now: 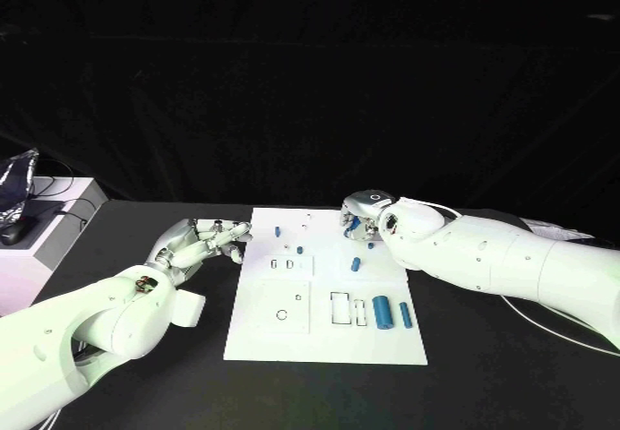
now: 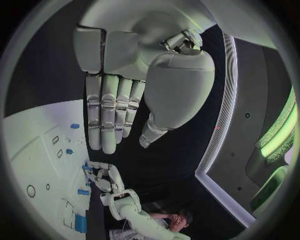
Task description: Assemble the parts on the task board
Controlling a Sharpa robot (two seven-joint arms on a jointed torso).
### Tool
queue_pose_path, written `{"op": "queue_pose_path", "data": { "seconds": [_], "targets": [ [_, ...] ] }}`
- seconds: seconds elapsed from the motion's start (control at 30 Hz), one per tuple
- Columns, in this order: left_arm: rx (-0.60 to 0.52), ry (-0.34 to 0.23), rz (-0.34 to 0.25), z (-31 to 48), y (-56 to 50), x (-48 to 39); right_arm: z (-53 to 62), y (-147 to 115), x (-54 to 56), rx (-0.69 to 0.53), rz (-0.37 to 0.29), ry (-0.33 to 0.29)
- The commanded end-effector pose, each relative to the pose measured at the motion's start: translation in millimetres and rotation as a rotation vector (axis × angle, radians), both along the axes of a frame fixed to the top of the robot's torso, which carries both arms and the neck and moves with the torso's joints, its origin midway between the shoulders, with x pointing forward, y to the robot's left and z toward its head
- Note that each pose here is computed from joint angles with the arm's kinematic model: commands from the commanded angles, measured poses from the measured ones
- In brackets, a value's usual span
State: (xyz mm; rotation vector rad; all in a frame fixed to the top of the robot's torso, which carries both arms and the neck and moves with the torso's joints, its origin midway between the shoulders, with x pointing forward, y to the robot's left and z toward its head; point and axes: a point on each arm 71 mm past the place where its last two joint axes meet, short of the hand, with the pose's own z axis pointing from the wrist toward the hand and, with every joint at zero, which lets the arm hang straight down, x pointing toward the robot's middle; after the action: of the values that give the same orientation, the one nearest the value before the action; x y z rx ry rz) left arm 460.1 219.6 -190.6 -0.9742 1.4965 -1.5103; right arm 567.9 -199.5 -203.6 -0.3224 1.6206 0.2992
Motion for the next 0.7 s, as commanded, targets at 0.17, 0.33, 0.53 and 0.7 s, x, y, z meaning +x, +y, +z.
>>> {"op": "queue_pose_path", "data": {
  "seconds": [0.17, 0.33, 0.53, 0.7],
  "targets": [
    [0.000, 0.000, -0.009, 0.2, -0.6, 0.1, -2.5, 0.8, -0.5, -0.031, 0.005, 0.019],
    [0.001, 0.002, -0.008, -0.1, -0.3, 0.3, -3.8, -1.1, -0.1, -0.038, 0.000, 0.028],
    [0.002, 0.003, -0.007, -0.3, 0.4, 0.6, -4.7, -2.2, -0.1, -0.041, -0.003, 0.033],
    [0.002, 0.004, -0.007, -0.6, 0.7, 0.8, -5.0, -3.8, 0.2, -0.044, -0.007, 0.036]
  ]
}}
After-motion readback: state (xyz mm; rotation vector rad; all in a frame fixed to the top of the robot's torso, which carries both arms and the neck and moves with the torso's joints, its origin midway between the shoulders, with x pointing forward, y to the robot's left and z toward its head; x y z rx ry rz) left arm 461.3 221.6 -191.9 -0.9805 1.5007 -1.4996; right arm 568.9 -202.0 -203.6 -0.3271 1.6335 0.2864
